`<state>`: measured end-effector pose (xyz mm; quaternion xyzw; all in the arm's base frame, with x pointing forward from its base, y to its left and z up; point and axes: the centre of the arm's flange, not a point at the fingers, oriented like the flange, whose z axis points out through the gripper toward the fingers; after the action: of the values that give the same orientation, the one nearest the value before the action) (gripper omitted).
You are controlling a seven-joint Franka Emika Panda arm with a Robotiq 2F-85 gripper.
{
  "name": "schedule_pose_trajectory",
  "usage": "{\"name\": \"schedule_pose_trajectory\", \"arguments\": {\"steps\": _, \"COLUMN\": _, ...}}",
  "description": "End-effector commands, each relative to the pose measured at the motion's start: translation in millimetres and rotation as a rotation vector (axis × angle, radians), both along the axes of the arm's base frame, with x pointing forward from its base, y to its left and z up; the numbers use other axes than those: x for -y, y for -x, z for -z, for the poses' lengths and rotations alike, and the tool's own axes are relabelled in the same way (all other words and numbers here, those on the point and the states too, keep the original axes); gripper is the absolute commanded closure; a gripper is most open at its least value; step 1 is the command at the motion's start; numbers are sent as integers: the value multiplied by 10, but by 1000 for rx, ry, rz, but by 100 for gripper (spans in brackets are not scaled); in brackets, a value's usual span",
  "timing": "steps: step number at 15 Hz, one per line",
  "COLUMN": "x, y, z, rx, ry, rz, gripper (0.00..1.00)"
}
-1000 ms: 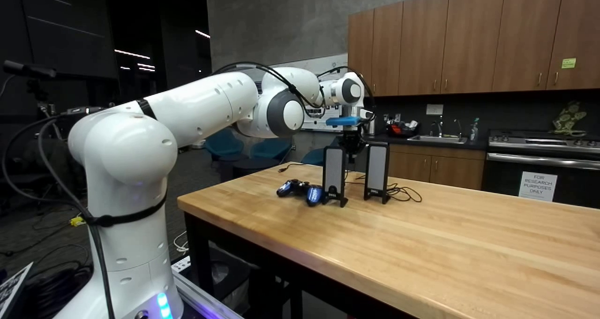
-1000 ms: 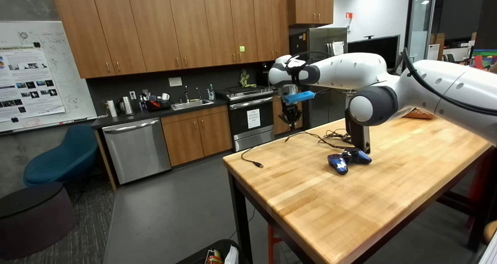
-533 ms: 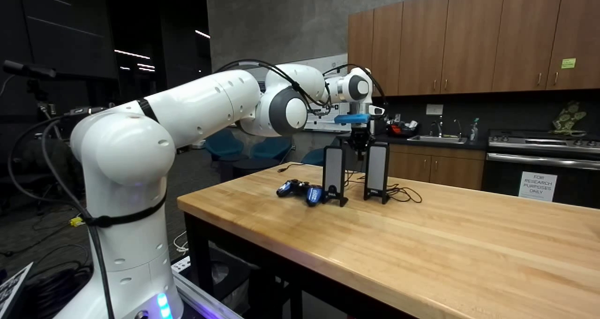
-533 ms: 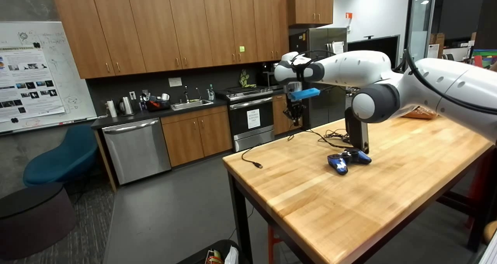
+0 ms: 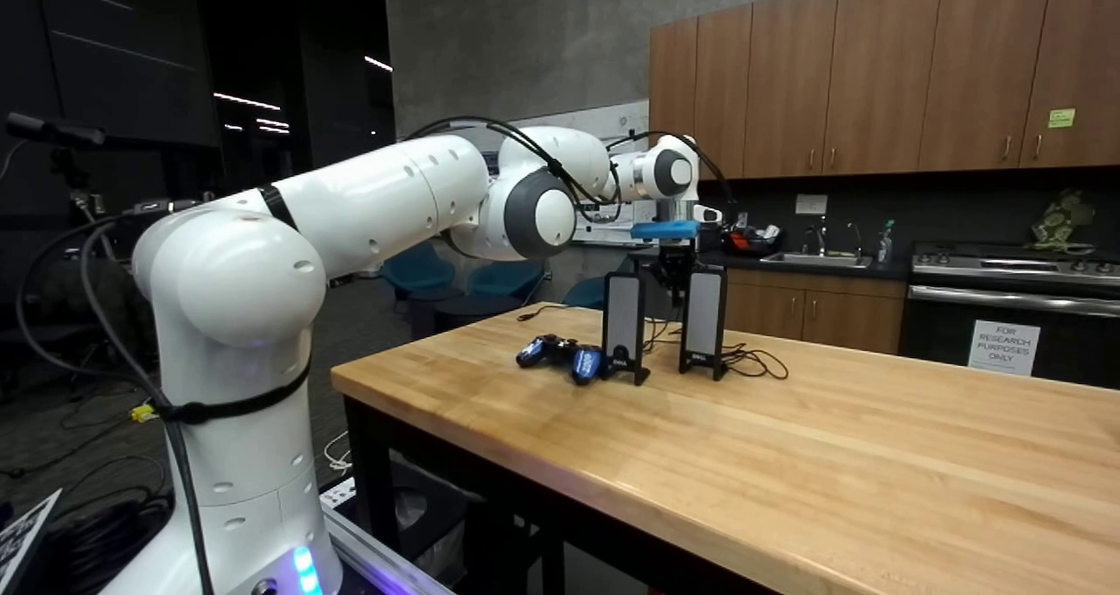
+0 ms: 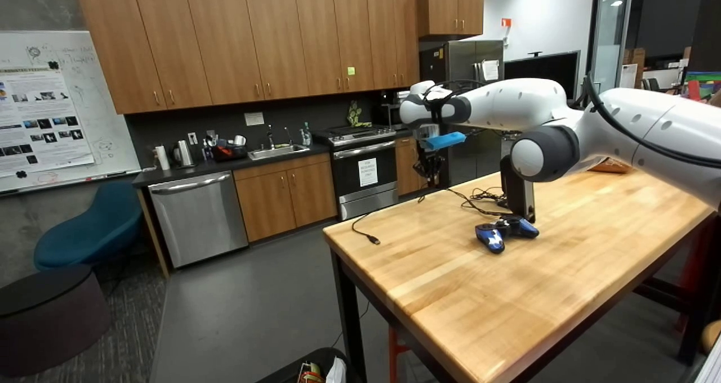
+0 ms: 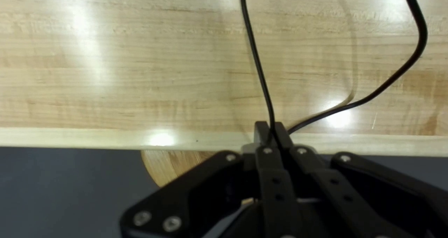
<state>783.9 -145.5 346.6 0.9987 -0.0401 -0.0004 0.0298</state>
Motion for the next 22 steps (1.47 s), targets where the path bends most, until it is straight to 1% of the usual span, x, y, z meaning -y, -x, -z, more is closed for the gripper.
{"name": "schedule_pose_trajectory", "arguments": {"steps": 1, "x": -113, "y": 724, "z": 135, "rx": 28, "ry": 33, "rz": -14, "gripper": 99}}
{"name": "schedule_pose_trajectory", "arguments": {"steps": 5, "x": -61, "y": 718, "z": 131, "rx": 29, "ry": 43, "rz": -24, "gripper": 99}}
{"name": "schedule_pose_trajectory", "arguments": {"steps": 12, "x": 42, "y": 737, "z": 172, "rx": -10, "ry": 48, "rz": -31, "gripper": 99}}
{"name": "schedule_pose_trajectory", "arguments": {"steps": 13, "x": 59, "y": 743, "z": 183, "rx": -15, "ry": 47, "rz": -29, "gripper": 84}}
{"name": "schedule_pose_trajectory", "arguments": {"steps": 14, "x": 81, "y": 751, "z": 192, "rx": -21, "ry": 50, "rz": -25, "gripper": 73}}
{"name": "schedule_pose_trajectory", "arguments": {"steps": 20, "x": 188, "y": 791, "z": 224, "rx": -30, "ry": 70, "rz": 7, "gripper": 35}}
{"name": "schedule_pose_trajectory", "arguments": {"steps": 21, "x": 199, "y": 796, "z": 225, "rx": -19, "ry": 68, "rz": 11, "gripper": 27}}
{"name": "schedule_pose_trajectory", "arguments": {"steps": 22, "x": 206, "y": 798, "z": 220, "rx": -8, "ry": 72, "rz": 14, "gripper": 21}}
